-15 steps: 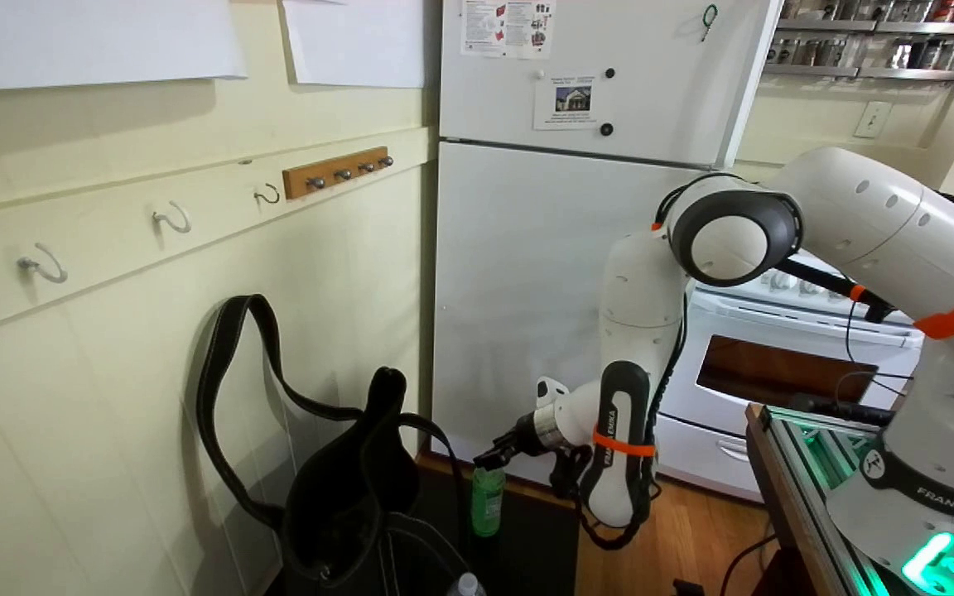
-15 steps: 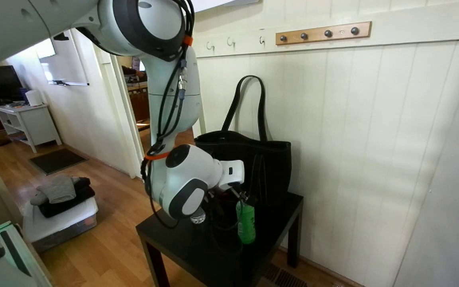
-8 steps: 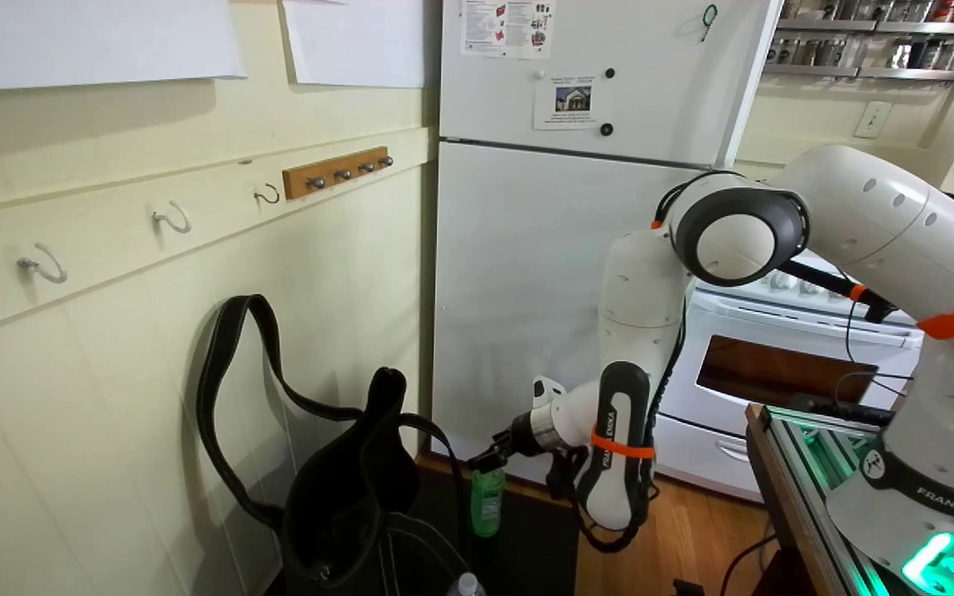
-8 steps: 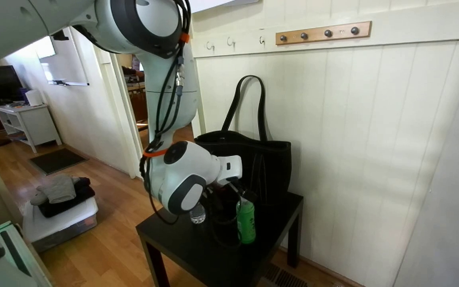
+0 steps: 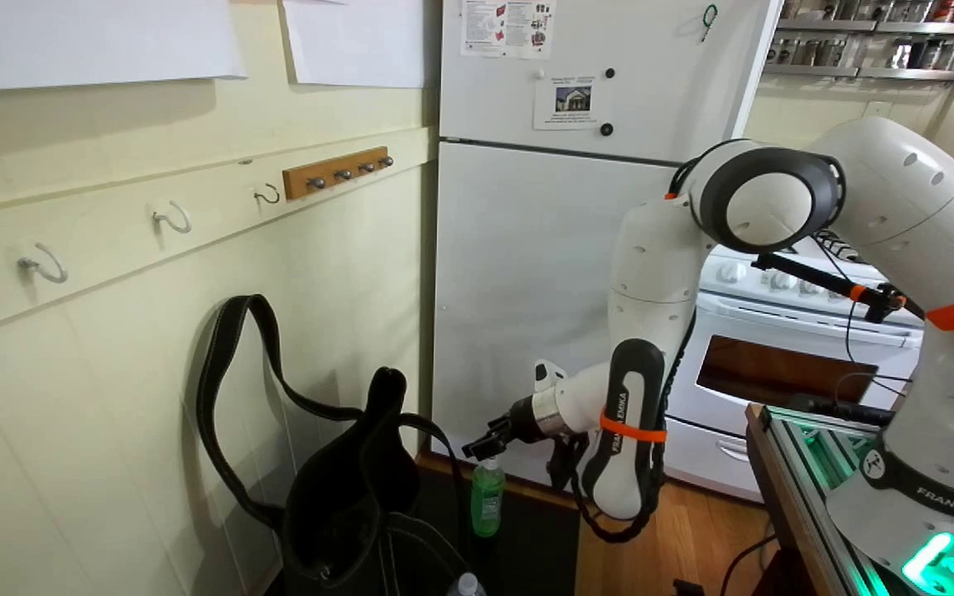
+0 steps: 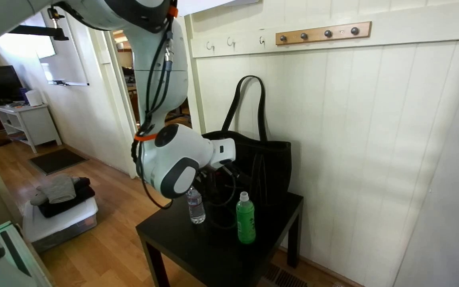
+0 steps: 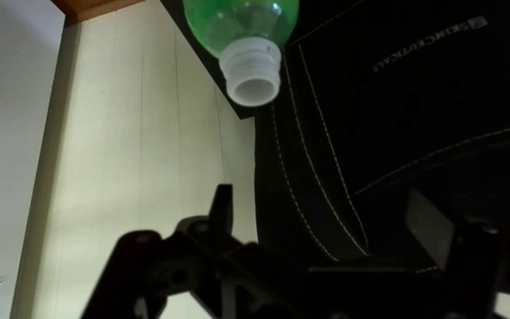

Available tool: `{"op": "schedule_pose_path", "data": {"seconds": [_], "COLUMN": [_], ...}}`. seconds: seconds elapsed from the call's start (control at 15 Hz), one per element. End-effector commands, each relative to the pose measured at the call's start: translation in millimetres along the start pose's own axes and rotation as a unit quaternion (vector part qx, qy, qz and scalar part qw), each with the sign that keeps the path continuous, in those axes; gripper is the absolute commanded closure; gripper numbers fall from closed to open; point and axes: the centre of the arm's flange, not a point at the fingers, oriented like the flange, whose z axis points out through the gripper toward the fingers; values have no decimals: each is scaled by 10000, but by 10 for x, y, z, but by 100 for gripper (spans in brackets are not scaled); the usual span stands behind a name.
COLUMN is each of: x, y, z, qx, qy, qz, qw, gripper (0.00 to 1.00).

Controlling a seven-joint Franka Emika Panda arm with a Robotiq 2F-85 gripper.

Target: Move the bottles from the bag to the cabinet

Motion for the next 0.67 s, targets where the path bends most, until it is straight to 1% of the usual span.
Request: {"op": "schedule_pose_path", "data": {"seconds": [0.0, 0.2, 0.47, 0.6], "x": [219, 339, 488, 561], "y": [-66, -139, -237, -261], "z": [-467, -691, -892, -980], "qx": [132, 388, 759, 748], "qy": [-387, -792, -1375, -1694], "qz": [62, 19, -46, -54], "qw": [9991, 9961, 9876, 9827], "gripper": [0, 0, 0, 0]}}
